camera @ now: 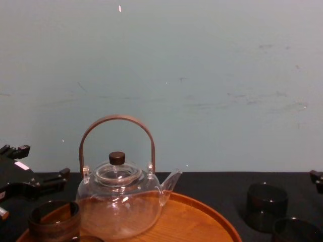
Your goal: Pick up the glass from the table and place it on the tray.
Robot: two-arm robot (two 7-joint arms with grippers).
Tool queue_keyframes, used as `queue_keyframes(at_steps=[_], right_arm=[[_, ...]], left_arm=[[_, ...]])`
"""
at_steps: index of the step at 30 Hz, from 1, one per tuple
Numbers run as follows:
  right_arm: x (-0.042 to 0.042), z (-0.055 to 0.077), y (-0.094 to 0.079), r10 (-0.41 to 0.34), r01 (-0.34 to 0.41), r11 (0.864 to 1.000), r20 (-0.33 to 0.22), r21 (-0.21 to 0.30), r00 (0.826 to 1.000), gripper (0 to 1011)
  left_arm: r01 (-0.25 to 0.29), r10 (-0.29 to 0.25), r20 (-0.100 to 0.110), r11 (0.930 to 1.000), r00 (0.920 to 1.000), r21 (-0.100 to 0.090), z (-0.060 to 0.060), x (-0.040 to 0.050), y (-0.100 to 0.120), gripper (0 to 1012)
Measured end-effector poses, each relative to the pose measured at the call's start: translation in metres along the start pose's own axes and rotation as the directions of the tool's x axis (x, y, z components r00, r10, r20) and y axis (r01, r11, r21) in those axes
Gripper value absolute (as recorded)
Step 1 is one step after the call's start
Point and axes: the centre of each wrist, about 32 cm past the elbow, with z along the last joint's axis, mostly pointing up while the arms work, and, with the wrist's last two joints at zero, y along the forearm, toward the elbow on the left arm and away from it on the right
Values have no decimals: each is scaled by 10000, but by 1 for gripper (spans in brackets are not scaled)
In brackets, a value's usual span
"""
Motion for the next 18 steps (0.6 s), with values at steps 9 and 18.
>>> queue_keyframes(at_steps=[9, 18], right_arm=[[0, 0, 0, 0, 0, 10000, 1, -1, 10000, 1002], [0, 0, 0, 0, 0, 10000, 0, -1, 10000, 1002]], left_arm=[[0, 0, 0, 10000, 10000, 0, 0, 0, 0, 1001], [0, 0, 0, 10000, 10000, 0, 0, 0, 0, 1001]])
